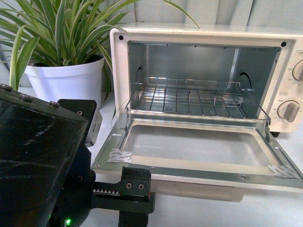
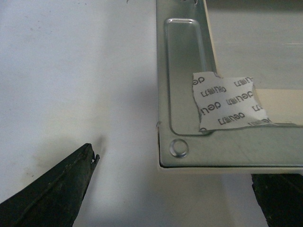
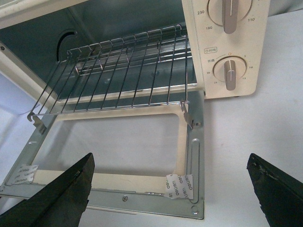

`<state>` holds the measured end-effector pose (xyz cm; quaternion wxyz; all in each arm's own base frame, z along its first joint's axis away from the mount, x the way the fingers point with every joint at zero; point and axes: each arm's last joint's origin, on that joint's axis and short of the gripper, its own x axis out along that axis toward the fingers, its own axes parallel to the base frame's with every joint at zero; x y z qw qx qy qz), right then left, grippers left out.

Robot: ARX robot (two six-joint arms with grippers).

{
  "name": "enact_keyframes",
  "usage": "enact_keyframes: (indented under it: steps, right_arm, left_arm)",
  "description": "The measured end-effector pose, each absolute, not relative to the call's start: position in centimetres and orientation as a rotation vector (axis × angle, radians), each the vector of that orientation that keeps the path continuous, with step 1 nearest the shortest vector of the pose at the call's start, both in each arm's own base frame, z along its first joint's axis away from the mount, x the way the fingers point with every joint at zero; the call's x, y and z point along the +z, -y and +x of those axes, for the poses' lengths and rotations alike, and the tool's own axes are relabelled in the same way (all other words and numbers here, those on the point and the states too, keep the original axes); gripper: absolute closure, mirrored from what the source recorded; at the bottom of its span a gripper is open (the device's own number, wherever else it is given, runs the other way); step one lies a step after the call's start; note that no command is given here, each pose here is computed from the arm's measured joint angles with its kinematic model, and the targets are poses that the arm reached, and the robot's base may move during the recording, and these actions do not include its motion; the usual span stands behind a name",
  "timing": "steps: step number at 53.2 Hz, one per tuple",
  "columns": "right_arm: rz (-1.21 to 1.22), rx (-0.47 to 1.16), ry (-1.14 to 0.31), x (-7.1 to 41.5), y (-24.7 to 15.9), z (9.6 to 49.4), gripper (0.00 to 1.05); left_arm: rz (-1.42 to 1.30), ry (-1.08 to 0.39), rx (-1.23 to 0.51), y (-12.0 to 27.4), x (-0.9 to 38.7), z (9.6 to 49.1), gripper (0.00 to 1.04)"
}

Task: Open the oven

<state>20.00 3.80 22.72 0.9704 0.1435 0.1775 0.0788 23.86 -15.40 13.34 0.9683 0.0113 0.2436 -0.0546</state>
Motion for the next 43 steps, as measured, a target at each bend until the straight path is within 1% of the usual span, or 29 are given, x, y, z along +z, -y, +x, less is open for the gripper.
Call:
enact_keyframes:
  steps: [5, 16, 23, 30, 43]
  right_arm:
    - [0.293, 0.166, -0.357, 22.8, -3.7, 19.9, 0.09]
    - [0.285, 0.175, -0.314, 23.2, -2.9, 18.4, 0.09]
    - [0.23, 0.176, -0.26, 22.5, -2.4, 16.4, 0.09]
    - [0.205, 0.185, -0.18, 21.4, -1.7, 14.0, 0.09]
    - [0.167, 0.165, -0.1, 19.2, -1.1, 10.9, 0.09]
  left_arm:
    - [0.058, -0.473, -0.115, 15.3, 13.6, 23.5, 0.07]
    - [0.174, -0.368, -0.165, 14.1, 15.9, 20.6, 0.07]
    - [0.188, -0.285, -0.185, 12.4, 17.4, 18.1, 0.07]
    - [0.19, -0.136, -0.184, 10.3, 19.1, 15.1, 0.07]
    - [0.184, -0.04, -0.14, 8.1, 19.7, 11.6, 0.07]
